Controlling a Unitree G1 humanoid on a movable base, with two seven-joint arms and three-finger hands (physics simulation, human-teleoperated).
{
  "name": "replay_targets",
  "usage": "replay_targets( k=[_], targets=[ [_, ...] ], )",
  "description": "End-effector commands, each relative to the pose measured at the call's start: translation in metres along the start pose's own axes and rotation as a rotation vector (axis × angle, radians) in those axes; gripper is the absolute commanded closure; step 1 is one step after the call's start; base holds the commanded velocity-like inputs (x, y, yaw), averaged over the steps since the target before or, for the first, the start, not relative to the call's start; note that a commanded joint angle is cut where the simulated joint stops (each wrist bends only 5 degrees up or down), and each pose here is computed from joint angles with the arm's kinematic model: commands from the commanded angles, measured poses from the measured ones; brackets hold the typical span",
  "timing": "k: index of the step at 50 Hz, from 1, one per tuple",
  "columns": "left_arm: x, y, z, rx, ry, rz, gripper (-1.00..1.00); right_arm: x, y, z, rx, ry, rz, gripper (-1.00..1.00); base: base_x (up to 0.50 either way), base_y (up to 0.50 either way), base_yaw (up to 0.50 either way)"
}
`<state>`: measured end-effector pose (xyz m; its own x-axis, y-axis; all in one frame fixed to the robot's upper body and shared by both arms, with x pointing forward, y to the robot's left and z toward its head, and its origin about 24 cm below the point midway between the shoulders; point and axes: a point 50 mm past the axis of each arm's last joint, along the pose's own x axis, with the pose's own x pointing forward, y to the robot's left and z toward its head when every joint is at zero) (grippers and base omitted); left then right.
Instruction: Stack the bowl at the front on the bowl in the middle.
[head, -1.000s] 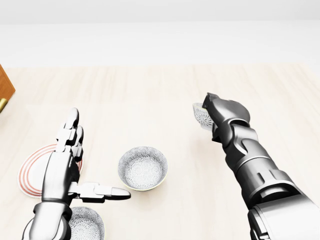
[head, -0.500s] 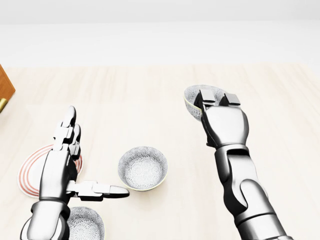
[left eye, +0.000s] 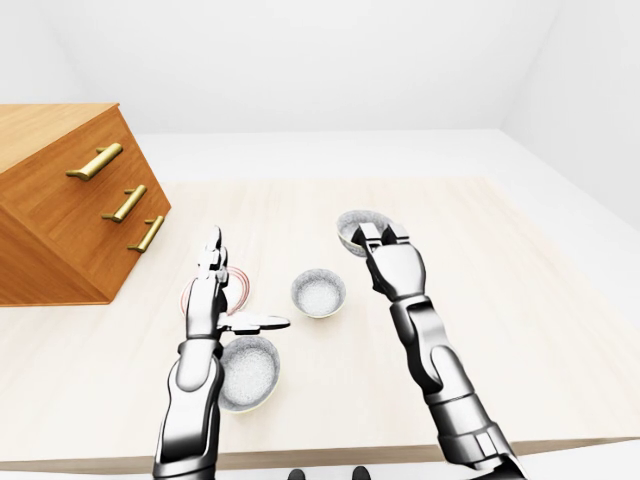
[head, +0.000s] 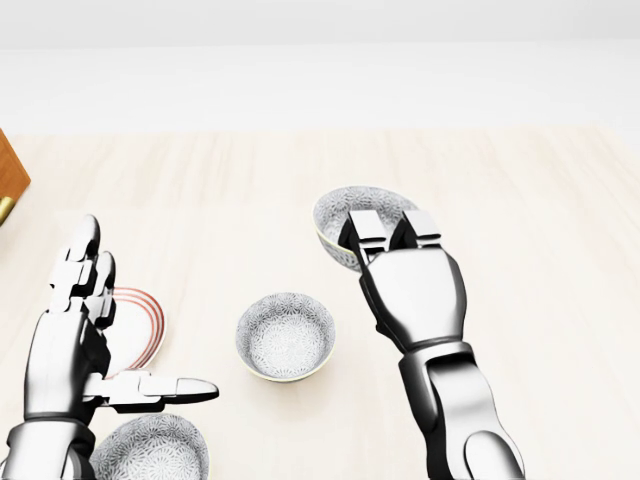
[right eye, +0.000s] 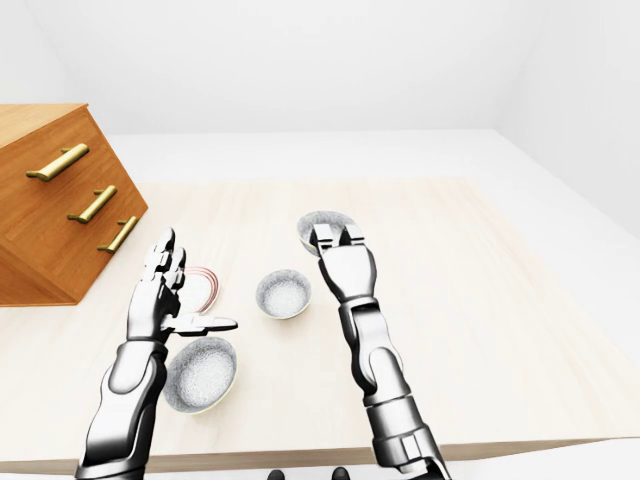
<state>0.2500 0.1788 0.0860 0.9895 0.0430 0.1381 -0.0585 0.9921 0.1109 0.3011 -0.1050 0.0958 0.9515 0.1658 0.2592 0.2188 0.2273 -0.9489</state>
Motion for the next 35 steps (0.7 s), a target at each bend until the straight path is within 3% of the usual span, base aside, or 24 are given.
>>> replay_targets(
  k=[1, 35],
  targets=[
    [-0.001, 0.007, 0.004, -0.008, -0.01, 0.021, -1.0, -0.015, -0.003, 0.023, -0.047, -0.081, -0.045, 1.0, 0.0, 0.0, 0.0],
    [-0.001, 0.007, 0.003, -0.01, -0.009, 0.023, -1.0, -0.024, 0.003, 0.04, -0.019, -0.155, -0.04, 1.0, 0.0, 0.0, 0.0]
  ],
)
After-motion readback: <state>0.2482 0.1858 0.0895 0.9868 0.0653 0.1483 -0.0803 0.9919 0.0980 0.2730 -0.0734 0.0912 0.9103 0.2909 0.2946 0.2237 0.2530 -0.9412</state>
